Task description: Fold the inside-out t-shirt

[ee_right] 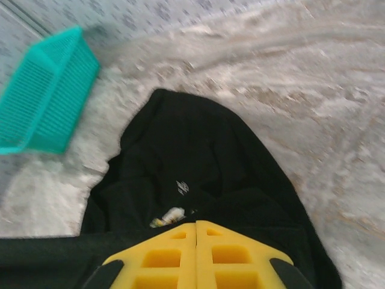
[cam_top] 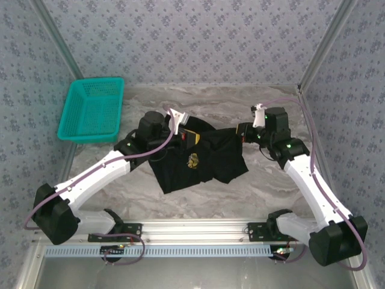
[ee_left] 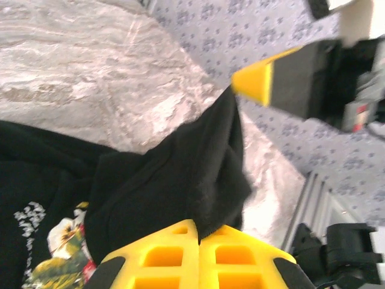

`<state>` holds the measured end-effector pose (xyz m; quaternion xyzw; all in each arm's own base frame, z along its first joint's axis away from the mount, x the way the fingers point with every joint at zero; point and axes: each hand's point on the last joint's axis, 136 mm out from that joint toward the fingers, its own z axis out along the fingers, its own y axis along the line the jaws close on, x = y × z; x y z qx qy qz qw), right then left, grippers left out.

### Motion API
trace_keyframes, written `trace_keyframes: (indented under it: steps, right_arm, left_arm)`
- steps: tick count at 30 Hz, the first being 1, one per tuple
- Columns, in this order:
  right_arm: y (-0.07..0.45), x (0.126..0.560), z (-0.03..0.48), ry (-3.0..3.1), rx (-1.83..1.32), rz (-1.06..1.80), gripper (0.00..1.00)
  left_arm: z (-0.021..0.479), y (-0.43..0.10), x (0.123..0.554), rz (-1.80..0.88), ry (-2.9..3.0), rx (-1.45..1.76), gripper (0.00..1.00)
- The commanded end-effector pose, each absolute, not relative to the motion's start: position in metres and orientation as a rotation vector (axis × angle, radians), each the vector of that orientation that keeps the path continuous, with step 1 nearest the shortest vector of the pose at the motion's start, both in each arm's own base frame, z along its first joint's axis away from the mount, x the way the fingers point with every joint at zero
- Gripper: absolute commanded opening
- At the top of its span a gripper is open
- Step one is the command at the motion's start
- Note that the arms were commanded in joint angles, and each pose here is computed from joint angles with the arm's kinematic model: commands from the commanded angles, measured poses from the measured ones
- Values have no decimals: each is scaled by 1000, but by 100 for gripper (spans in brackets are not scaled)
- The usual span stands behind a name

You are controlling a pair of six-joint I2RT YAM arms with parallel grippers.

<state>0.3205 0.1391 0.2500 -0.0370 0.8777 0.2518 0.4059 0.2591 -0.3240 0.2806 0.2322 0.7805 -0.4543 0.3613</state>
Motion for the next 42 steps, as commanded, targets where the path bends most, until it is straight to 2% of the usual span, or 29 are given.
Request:
trace_keyframes:
  steps: [1, 3, 6, 10, 15, 20, 21, 24, 31, 33, 35, 38, 40, 42]
  right_arm:
    - [127, 312, 257, 2247, -167, 463, 21]
    - [142, 298, 269, 2182, -285, 492, 31]
    - [166, 271, 276, 2094, -440, 558, 41]
    - [196, 249, 261, 2070, -606, 606, 41]
    - [211, 273, 244, 2101, -570, 607, 39]
    - [226, 280, 223, 2101, -688, 575, 43]
    - [229, 279, 218, 2102, -715, 557, 44]
    - [230, 278, 204, 2103, -752, 513, 56]
    - [242, 291, 200, 2005, -755, 531, 63]
    - [247, 303, 206, 1966, -737, 520, 59]
    - [249, 315, 215, 1930, -701, 504, 47]
    - [248, 318, 234, 1880, -678, 511, 22]
    - [244, 311, 242, 1885, -691, 525, 12]
    - [238, 299, 245, 1913, -706, 536, 8]
  left_arm:
    - [294, -329, 255, -1290, 1972, 589, 0]
    - [292, -331, 257, -1290, 1992, 581, 0]
    - [289, -333, 261, -1287, 2021, 571, 0]
    - [291, -336, 260, -1296, 2019, 596, 0]
    - [297, -334, 250, -1302, 1963, 674, 0]
    - [301, -333, 245, -1313, 1932, 696, 0]
    - [300, -333, 245, -1313, 1934, 696, 0]
    - [303, -334, 245, -1314, 1932, 701, 0]
    - [304, -335, 242, -1333, 1933, 716, 0]
    - [303, -335, 241, -1338, 1939, 719, 0]
    - [300, -334, 240, -1330, 1948, 723, 0]
    - [292, -329, 245, -1271, 1984, 695, 0]
    - [284, -322, 255, -1184, 2025, 641, 0]
    - [277, -313, 267, -1084, 2067, 579, 0]
